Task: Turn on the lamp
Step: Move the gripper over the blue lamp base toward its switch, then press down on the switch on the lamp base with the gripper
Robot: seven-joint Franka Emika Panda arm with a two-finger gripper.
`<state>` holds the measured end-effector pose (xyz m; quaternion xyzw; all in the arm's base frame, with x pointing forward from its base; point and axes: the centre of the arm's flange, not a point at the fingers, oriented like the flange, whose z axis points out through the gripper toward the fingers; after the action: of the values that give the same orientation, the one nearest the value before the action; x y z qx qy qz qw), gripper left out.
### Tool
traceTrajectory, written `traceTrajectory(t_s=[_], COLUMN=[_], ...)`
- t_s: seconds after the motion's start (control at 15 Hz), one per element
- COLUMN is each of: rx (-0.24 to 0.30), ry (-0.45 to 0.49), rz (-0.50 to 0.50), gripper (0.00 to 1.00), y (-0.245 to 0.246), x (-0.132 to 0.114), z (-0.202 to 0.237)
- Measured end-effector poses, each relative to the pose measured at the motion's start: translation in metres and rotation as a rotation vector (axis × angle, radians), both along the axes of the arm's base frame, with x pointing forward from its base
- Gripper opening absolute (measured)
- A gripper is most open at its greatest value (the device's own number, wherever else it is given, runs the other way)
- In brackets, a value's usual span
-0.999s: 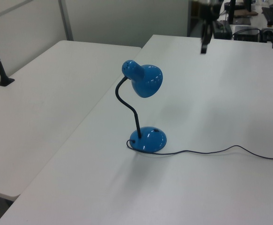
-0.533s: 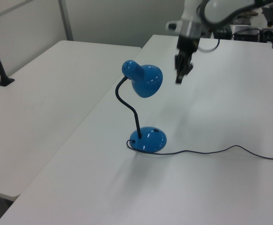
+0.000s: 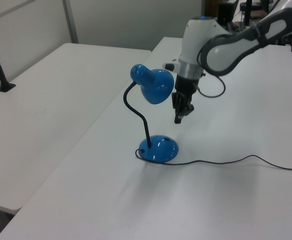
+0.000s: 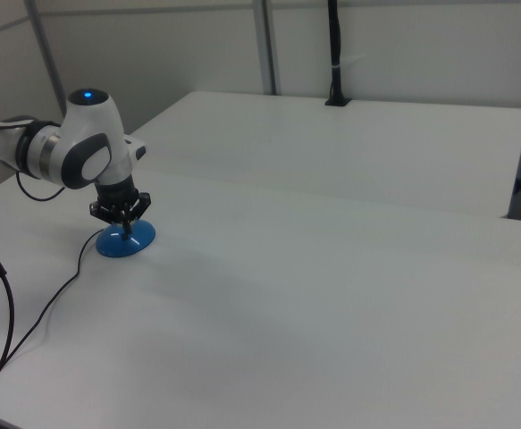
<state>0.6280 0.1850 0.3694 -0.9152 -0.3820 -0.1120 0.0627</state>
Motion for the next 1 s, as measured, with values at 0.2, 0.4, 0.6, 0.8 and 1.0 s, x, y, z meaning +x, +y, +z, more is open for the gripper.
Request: traceTrajectory(t_s=[0.2,0.4,0.6,0.8,1.0], rx=[0.007,0.011,0.014,0.016,0.017], ry=[-0.026,-0.058,-0.090,-0.102,-0.108], rz=[0.024,0.029,0.032,0.032,0.031], gripper=[0.01,0.01,0.01,0.01,0.01], y=[0.021,0.031,0.040,0.043,0.044], x=[-0.001,0.001,0.003,0.005,0.007], z=[-0.011,-0.020,-0.032,-0.038,-0.038])
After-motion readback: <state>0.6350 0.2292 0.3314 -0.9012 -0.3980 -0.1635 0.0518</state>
